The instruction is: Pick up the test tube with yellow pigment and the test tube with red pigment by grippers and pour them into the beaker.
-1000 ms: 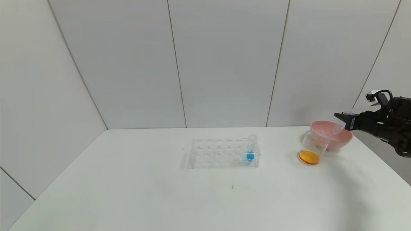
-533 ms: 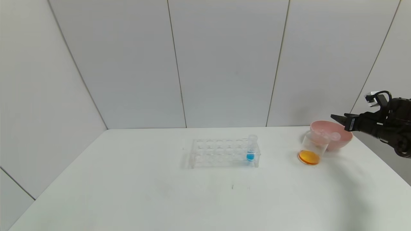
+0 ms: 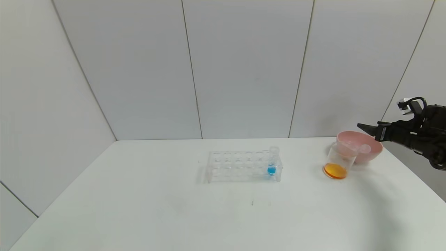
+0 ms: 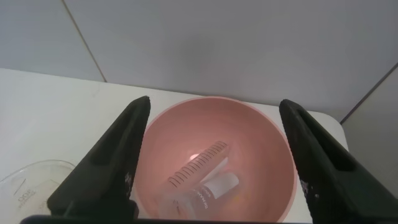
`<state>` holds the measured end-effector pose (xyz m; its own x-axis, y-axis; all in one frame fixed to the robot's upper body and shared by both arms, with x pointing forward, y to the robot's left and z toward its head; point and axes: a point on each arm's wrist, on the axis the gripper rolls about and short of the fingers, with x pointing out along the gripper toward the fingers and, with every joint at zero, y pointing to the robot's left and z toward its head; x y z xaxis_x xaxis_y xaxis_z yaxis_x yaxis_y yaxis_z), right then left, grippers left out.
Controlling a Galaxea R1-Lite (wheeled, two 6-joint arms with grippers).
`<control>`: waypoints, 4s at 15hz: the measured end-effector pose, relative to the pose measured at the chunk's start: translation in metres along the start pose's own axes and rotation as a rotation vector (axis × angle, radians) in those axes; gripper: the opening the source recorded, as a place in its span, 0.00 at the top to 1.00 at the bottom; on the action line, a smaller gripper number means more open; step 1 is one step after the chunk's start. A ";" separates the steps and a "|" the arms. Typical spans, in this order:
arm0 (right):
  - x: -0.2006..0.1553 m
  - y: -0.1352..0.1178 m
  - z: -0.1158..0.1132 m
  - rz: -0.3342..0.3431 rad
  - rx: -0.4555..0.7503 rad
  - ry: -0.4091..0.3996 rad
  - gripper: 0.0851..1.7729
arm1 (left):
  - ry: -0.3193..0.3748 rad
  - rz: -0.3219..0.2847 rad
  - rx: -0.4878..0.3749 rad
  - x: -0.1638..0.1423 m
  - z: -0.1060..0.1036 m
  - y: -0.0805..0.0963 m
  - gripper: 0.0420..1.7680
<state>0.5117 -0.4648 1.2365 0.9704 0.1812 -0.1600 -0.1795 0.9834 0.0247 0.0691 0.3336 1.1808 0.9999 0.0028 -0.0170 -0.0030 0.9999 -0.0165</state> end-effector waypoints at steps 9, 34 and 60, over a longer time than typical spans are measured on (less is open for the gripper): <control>0.030 0.091 0.028 -0.157 0.013 0.026 0.08 | 0.000 0.000 0.000 0.000 0.000 0.000 0.03; -0.347 0.194 0.104 -0.143 -0.073 -0.411 0.04 | 0.000 0.000 0.000 0.000 0.000 0.000 0.03; -0.409 0.206 -0.091 -0.168 -0.133 -0.471 0.04 | 0.000 0.000 0.000 0.000 0.000 0.000 0.03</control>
<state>0.0632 -0.3363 1.2169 0.9495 0.0337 0.3119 -0.0047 0.9956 -0.0934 0.0691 0.3336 1.1808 0.9999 0.0023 -0.0170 -0.0026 0.9999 -0.0166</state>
